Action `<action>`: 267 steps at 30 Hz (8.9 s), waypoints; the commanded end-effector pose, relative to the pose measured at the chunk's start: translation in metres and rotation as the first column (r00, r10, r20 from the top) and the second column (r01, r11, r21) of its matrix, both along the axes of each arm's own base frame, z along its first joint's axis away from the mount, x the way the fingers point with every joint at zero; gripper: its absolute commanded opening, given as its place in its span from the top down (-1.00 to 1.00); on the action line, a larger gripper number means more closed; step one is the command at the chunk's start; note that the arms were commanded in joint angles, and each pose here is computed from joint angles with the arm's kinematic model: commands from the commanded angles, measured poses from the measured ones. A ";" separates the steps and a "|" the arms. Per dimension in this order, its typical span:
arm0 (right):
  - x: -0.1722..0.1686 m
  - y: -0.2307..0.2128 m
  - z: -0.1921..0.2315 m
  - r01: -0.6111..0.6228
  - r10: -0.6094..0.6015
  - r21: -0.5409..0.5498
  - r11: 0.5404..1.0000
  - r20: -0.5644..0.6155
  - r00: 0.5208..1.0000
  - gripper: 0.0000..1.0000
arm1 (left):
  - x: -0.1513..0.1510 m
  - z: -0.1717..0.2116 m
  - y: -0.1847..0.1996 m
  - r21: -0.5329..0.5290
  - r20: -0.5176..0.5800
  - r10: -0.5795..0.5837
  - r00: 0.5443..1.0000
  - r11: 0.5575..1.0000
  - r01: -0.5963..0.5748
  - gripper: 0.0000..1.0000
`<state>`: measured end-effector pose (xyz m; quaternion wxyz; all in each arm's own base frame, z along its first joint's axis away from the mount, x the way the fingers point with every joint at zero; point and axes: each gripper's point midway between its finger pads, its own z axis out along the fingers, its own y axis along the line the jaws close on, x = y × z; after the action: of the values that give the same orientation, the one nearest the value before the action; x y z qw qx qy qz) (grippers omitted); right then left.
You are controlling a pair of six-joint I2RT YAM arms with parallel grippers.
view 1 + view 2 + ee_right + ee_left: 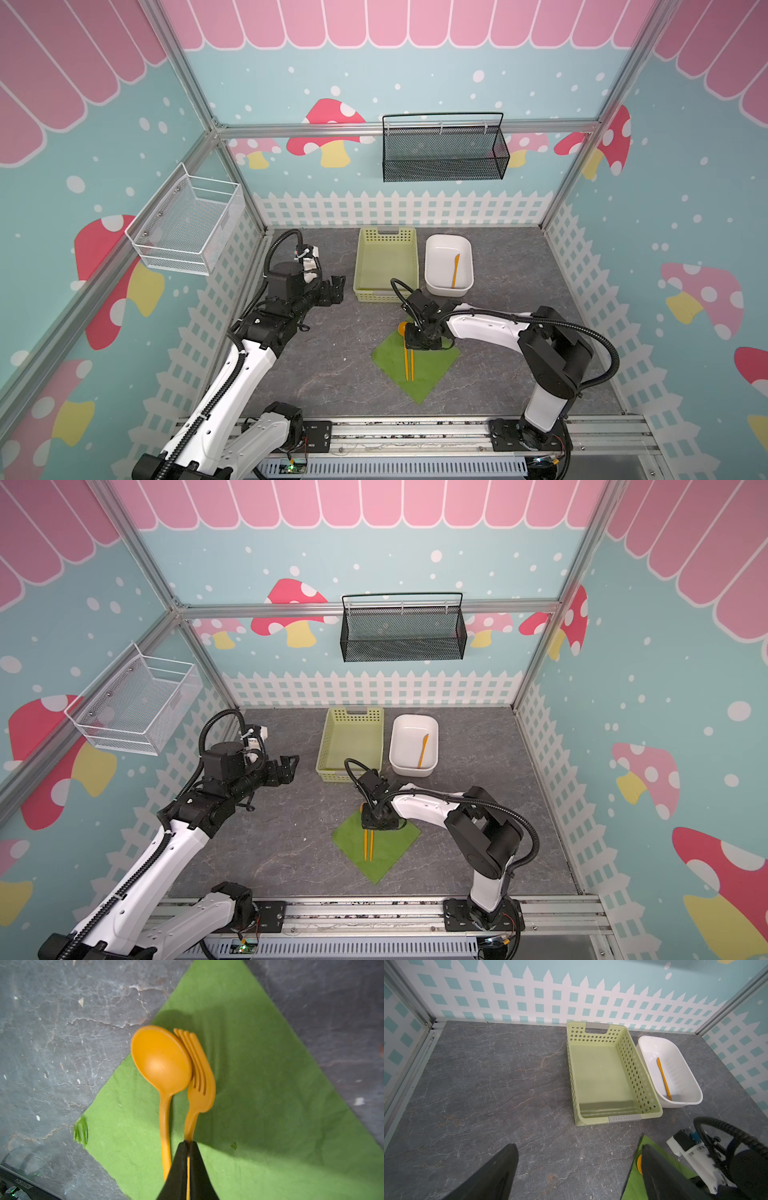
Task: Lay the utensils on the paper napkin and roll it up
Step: 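Adjust the fork beside the spoon and open the right gripper, then raise the right gripper and move it over the white tub, then lower the right gripper into the tub and grasp the orange knife handle, then lift the orange knife out of the tub with the right gripper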
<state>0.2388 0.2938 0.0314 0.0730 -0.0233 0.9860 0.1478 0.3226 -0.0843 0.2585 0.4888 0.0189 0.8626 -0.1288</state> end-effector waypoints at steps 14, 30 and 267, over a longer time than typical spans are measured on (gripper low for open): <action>-0.003 -0.002 -0.018 -0.013 0.011 -0.057 0.998 -0.039 0.999 0.71 | -0.001 -0.006 0.003 0.003 -0.012 0.011 1.000 1.000 -0.011 -0.88; 0.004 -0.006 -0.010 -0.008 0.007 -0.066 0.998 -0.016 1.000 0.78 | 0.000 -0.007 0.005 0.004 -0.016 0.015 1.000 1.000 -0.015 -0.88; 0.265 -0.168 0.084 0.293 -0.254 -0.172 0.941 0.217 0.943 0.87 | 0.005 -0.018 0.010 0.014 -0.042 0.038 0.998 0.999 -0.038 -0.87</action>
<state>0.5046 0.1290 0.0820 0.1615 0.0954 0.9817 0.0321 0.3303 -0.0796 0.2388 0.4661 0.0091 0.8764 -0.1207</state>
